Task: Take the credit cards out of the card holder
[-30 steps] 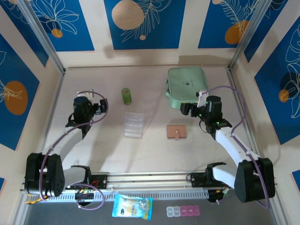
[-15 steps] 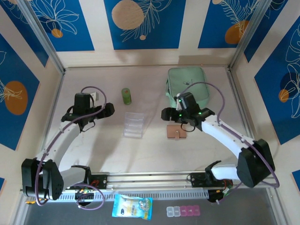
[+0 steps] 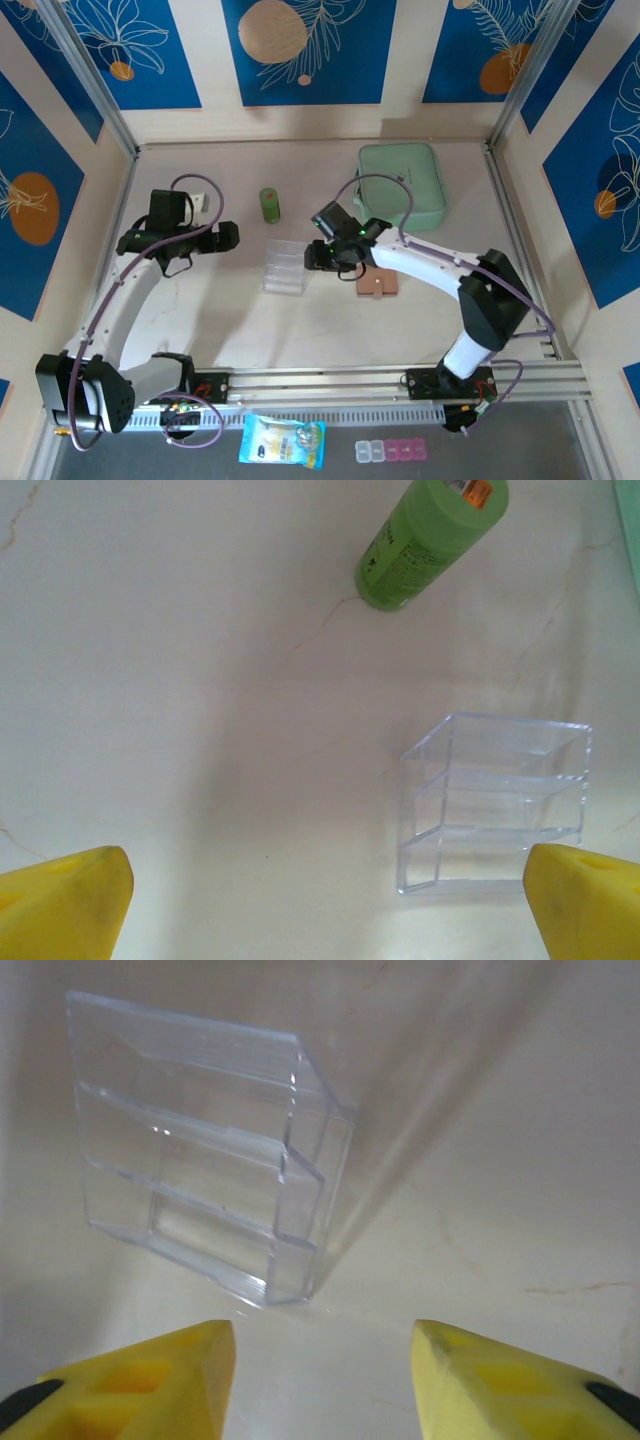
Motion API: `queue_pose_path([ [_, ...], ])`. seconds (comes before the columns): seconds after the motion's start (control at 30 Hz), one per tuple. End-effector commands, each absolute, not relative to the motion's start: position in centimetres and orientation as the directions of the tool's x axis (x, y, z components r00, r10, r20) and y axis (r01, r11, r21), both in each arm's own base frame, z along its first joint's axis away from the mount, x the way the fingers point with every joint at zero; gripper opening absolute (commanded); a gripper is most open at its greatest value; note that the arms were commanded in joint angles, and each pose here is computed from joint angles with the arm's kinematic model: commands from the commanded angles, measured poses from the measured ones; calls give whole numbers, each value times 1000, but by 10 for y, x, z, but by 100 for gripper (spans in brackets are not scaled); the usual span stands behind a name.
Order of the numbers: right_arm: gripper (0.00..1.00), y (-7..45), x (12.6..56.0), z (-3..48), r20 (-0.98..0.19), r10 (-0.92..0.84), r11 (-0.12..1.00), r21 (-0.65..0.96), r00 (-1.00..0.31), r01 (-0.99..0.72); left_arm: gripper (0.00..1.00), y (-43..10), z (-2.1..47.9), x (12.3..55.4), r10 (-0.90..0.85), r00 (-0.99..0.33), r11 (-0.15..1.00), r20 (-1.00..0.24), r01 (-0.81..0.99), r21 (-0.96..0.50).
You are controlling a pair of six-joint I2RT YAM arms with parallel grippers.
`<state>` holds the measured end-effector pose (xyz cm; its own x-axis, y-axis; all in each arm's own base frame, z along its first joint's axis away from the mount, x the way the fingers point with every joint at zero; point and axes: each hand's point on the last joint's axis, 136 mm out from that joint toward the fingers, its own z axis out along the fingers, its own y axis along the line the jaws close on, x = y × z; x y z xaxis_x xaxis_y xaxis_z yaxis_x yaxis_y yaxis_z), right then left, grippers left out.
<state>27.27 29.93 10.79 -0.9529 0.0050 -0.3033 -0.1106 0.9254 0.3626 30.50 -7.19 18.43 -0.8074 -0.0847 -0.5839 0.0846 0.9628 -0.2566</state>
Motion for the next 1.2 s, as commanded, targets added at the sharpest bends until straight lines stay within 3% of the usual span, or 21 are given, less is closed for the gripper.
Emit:
queue_pose_path([
  [0.0, 47, 298, 275, 101, -268, 42, 955, 293, -962, -40, 100, -65, 175, 302, -35, -804, 975, -594, 103, -198],
  [0.83, 21, 333, 295, 60, -194, 71, 972, 232, -979, 25, 100, -65, 171, 298, -87, -803, 971, -589, 65, -231],
  [1.17, 19, 328, 298, 57, -193, 66, 975, 222, -979, 22, 100, -65, 169, 299, -87, -806, 971, -586, 62, -229],
])
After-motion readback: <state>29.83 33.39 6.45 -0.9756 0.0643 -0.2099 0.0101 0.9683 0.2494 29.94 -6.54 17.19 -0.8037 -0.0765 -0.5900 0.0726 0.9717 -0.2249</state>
